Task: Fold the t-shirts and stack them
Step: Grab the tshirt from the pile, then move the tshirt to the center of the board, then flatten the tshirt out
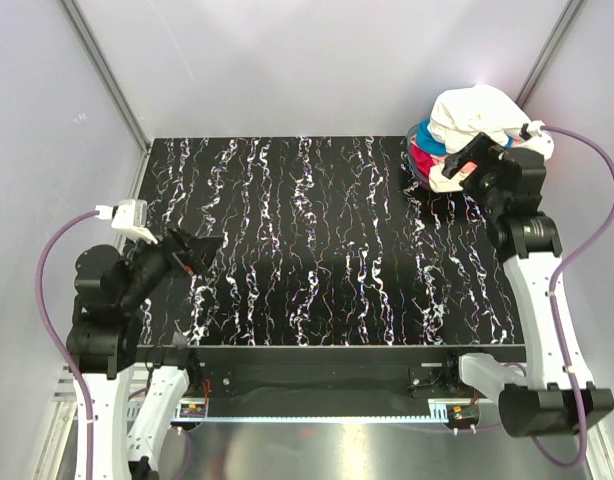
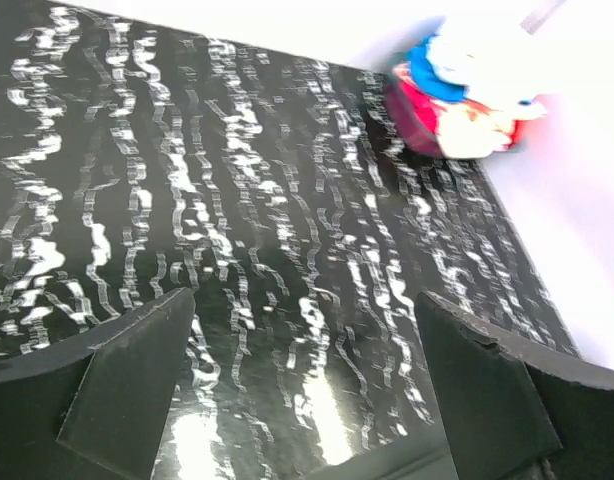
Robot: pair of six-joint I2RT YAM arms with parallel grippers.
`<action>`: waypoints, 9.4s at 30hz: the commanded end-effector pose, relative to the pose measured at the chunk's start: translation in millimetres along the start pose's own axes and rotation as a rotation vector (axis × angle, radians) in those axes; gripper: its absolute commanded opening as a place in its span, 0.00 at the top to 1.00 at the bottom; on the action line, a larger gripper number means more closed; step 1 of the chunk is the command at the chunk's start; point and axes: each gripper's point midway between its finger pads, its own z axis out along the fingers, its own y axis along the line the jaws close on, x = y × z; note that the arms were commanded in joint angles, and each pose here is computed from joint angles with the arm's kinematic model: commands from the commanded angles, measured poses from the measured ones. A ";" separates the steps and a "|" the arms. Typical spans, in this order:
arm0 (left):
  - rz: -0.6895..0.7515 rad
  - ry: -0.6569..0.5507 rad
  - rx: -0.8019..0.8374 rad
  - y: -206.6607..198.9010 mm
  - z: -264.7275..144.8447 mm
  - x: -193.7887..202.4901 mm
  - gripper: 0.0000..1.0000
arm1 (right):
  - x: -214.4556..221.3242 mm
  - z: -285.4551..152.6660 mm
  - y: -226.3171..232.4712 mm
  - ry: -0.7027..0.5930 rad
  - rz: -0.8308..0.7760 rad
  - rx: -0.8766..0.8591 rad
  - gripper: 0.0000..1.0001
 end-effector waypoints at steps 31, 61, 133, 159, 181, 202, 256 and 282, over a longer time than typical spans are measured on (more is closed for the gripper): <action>-0.080 0.002 -0.557 100.1 -34.1 40.3 0.01 | -15.6 272.0 -69.5 0.194 -0.156 0.382 0.66; -0.104 -0.023 -0.621 115.0 -36.4 35.6 0.01 | 47.9 29.2 -28.3 0.415 0.097 0.238 0.00; -0.182 0.503 -0.435 32.0 39.9 185.1 0.18 | 343.9 -80.8 -125.0 1.006 0.246 0.566 0.91; -0.102 0.753 -0.531 23.2 -6.0 244.4 0.17 | 229.6 72.3 -33.7 0.752 0.186 0.356 0.55; -0.106 0.777 -0.509 16.3 -13.6 278.1 0.15 | 295.5 5.4 -157.1 0.875 0.363 0.453 0.38; -0.139 0.765 -0.547 32.4 -25.1 280.5 0.14 | 194.9 29.7 -102.6 0.667 0.248 0.329 1.00; -0.332 0.897 -0.198 -38.3 4.5 379.5 0.58 | 120.3 23.2 -109.7 0.538 0.232 0.351 1.00; -0.038 0.686 -0.364 -14.4 5.5 276.6 0.82 | 113.8 -2.8 -83.0 0.561 0.268 0.249 1.00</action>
